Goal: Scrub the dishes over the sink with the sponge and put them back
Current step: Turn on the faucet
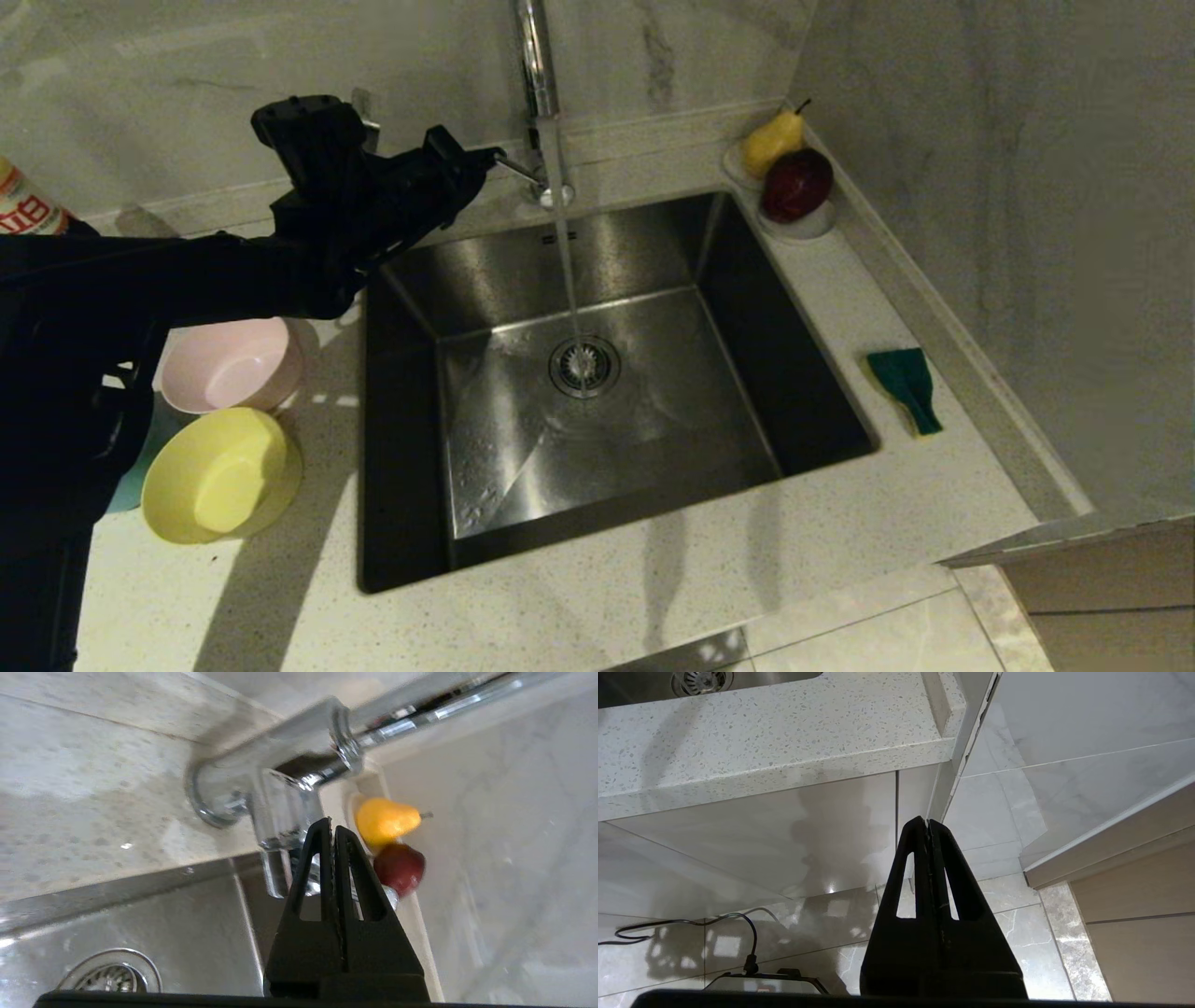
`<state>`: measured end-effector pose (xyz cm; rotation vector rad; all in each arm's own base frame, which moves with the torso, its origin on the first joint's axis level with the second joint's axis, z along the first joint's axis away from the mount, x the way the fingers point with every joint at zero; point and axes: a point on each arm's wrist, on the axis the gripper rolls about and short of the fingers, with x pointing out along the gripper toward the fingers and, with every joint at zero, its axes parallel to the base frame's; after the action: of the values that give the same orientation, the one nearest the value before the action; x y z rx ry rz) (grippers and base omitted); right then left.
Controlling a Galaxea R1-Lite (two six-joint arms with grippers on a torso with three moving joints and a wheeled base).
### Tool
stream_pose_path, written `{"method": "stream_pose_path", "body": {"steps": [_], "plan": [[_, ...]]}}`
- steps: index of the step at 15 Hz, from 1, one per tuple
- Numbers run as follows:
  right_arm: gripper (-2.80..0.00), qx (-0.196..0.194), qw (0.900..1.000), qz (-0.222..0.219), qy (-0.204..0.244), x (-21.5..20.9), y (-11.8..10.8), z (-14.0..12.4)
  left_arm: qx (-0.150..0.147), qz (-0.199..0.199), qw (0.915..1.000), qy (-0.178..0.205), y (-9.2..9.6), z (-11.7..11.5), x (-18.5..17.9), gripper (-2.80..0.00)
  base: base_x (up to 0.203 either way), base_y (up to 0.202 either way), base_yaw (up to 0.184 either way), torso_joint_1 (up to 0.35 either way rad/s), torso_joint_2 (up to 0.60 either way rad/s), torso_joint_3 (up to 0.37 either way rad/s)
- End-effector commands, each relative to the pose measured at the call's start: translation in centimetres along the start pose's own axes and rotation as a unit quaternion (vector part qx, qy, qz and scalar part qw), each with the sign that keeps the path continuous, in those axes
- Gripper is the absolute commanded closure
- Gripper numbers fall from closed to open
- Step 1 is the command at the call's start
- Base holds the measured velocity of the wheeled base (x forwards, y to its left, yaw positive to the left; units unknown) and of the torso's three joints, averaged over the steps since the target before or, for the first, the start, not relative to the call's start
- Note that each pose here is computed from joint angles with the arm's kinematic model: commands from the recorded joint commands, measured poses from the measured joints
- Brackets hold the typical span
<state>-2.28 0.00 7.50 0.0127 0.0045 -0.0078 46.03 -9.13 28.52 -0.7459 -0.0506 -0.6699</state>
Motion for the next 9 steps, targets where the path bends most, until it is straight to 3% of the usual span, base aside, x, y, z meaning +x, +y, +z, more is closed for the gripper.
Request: {"method": "stream_pose_path", "body": {"steps": [1, 5, 9], "plan": [[0.0, 0.0, 1.0, 0.0, 0.001, 0.0, 0.0, 0.0, 0.0, -0.001, 1.0, -0.006, -0.4, 0.4, -0.2, 0.0, 0.0, 0.0, 0.0, 0.0, 0.0, 0.0], [0.0, 0.0, 1.0, 0.0, 0.0, 0.0, 0.0, 0.0, 0.007, -0.011, 0.9998, -0.013, -1.4, 1.1, -0.3, 0.0, 0.0, 0.0, 0.0, 0.0, 0.0, 0.0], [0.0, 0.0, 1.0, 0.0, 0.0, 0.0, 0.0, 0.0, 0.001, -0.015, 0.9999, -0.001, -1.7, -0.1, 0.1, 0.0, 0.0, 0.0, 0.0, 0.0, 0.0, 0.0]]}}
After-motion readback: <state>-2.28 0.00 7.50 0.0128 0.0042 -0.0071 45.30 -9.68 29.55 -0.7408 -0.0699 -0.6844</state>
